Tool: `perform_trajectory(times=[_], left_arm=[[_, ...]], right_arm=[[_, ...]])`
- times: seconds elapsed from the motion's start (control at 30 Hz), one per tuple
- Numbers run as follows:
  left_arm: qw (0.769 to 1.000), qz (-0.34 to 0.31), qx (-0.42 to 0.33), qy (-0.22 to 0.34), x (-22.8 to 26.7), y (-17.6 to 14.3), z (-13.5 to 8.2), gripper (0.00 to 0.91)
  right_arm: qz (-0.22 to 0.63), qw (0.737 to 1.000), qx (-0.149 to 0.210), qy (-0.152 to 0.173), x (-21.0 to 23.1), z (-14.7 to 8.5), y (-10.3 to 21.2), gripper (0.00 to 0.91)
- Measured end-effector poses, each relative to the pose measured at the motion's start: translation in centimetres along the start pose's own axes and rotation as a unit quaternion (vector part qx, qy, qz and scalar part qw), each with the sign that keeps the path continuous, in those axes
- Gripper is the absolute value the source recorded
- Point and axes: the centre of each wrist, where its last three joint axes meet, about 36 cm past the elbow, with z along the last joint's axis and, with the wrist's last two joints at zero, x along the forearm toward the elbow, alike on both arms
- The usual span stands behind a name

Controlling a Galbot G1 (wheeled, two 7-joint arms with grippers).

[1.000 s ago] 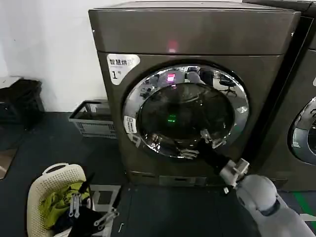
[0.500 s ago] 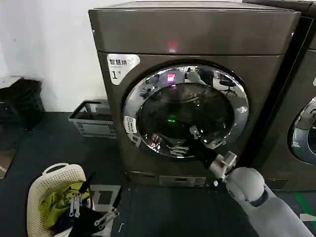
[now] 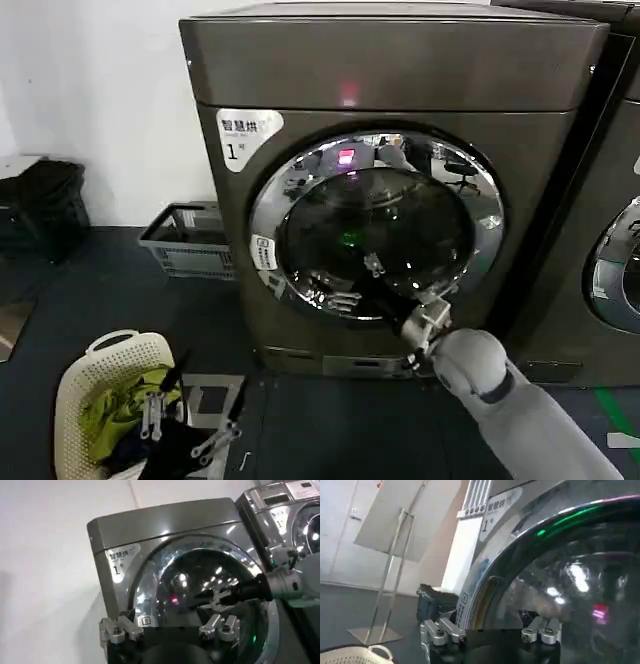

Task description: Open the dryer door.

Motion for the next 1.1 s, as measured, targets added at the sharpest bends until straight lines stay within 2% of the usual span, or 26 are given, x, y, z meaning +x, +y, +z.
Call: perform_trajectory(times=[1.1], left_arm=[[1.0,0.0,0.0,0.002,0.1,-0.1,0.0,0.907]], right_arm=[[-0.004,0.999,0.009,0.03,-5.7,0.7,1.9,0.907]])
